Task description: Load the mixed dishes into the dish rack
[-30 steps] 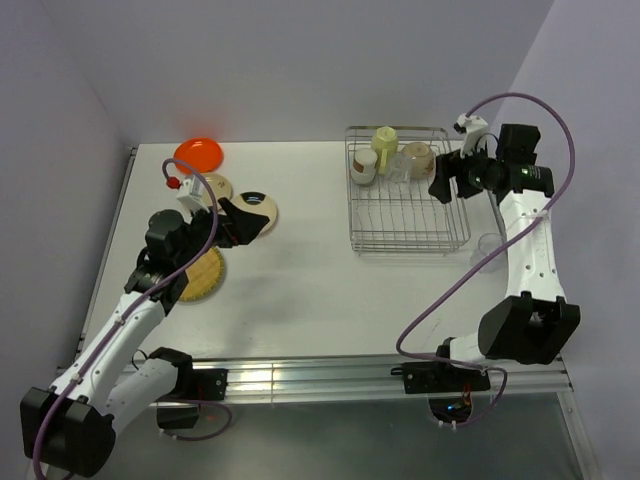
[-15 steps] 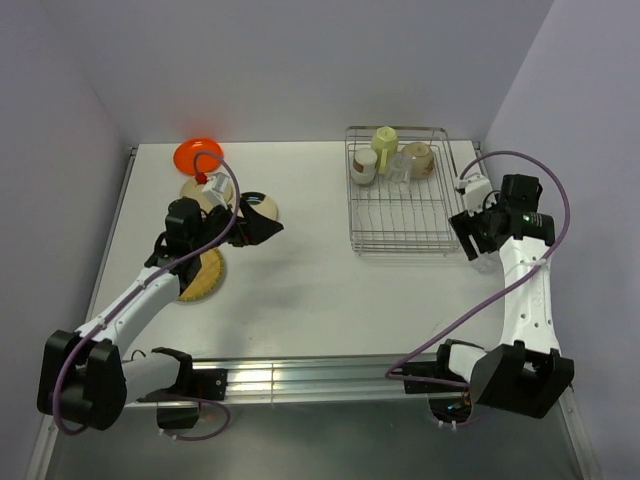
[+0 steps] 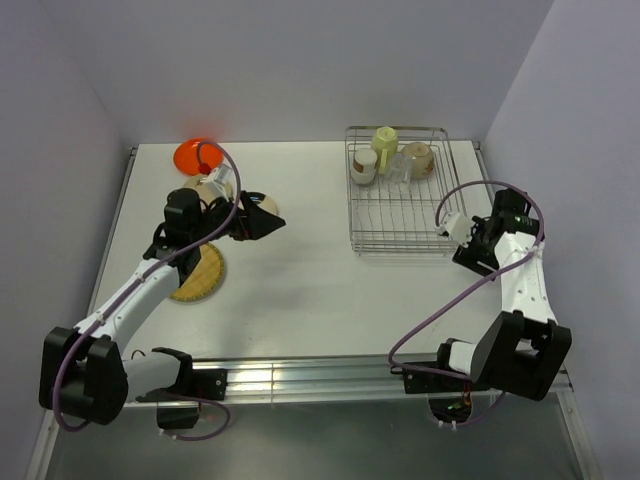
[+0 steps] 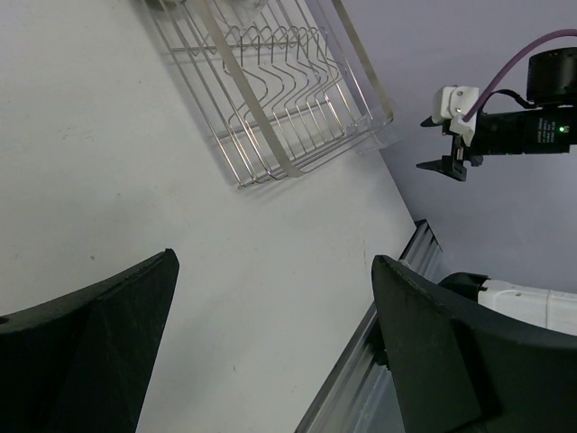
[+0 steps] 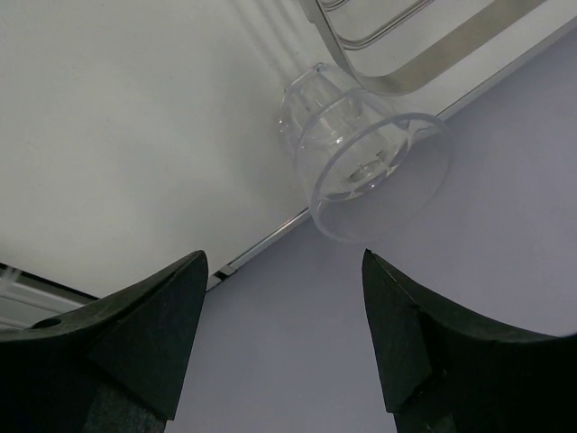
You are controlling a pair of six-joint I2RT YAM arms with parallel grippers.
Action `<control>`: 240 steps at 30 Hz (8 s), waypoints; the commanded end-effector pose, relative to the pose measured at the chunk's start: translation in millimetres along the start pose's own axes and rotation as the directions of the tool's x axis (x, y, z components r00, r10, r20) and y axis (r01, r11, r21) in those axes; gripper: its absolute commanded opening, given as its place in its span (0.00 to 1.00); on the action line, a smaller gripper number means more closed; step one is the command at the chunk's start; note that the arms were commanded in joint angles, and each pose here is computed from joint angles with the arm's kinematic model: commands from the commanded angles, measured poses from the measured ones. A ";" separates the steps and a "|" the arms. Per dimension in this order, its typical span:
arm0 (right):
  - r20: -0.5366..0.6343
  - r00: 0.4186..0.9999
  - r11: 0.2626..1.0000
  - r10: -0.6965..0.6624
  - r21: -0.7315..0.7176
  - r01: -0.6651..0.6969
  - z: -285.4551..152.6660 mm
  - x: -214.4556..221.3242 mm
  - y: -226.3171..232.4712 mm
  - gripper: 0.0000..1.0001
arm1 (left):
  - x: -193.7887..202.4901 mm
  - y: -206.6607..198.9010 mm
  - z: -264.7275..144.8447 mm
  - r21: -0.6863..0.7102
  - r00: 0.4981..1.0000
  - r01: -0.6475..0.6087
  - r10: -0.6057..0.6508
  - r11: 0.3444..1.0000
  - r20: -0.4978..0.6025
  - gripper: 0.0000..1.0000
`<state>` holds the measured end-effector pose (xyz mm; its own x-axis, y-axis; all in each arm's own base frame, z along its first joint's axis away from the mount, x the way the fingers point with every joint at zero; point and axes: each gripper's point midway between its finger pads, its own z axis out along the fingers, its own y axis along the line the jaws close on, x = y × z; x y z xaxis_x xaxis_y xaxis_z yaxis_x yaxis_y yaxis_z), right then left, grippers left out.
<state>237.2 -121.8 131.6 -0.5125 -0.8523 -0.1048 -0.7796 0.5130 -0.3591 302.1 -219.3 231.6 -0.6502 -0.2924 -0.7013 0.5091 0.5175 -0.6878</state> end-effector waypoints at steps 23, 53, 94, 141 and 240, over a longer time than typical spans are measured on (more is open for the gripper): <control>-0.030 0.993 0.991 -0.117 -0.067 0.115 66.9 20.3 -25.2 0.64 | -13.3 -14.0 -22.0 -0.056 0.995 0.060 -0.056 0.997 0.081 0.95; 0.197 0.864 0.840 0.463 0.215 -0.499 -11.0 -4.9 -67.5 0.00 | -23.3 -22.5 -18.0 -0.026 0.997 0.013 -0.012 1.000 0.070 0.95; 0.958 -0.198 0.978 -0.209 0.204 -0.044 -294.3 -402.2 59.8 0.00 | -115.8 -143.3 -39.6 0.544 0.862 0.150 -0.378 0.826 0.337 0.99; 0.879 -0.123 0.781 -0.460 0.335 -0.526 -255.1 -471.1 60.7 0.00 | -140.6 -162.2 9.0 0.630 0.807 0.154 -0.465 0.761 0.363 0.84; 0.369 0.718 0.583 0.591 -0.810 -0.064 -160.6 -447.4 174.3 0.98 | 14.5 -53.7 -9.5 0.195 0.865 -0.499 0.498 0.844 0.059 0.10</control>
<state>281.5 362.1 265.0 -0.6968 -0.3251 -0.6394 -0.7071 0.4611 0.5361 259.2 -238.3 233.0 -0.3626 -0.0044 -0.9319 0.8254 0.4628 -0.3233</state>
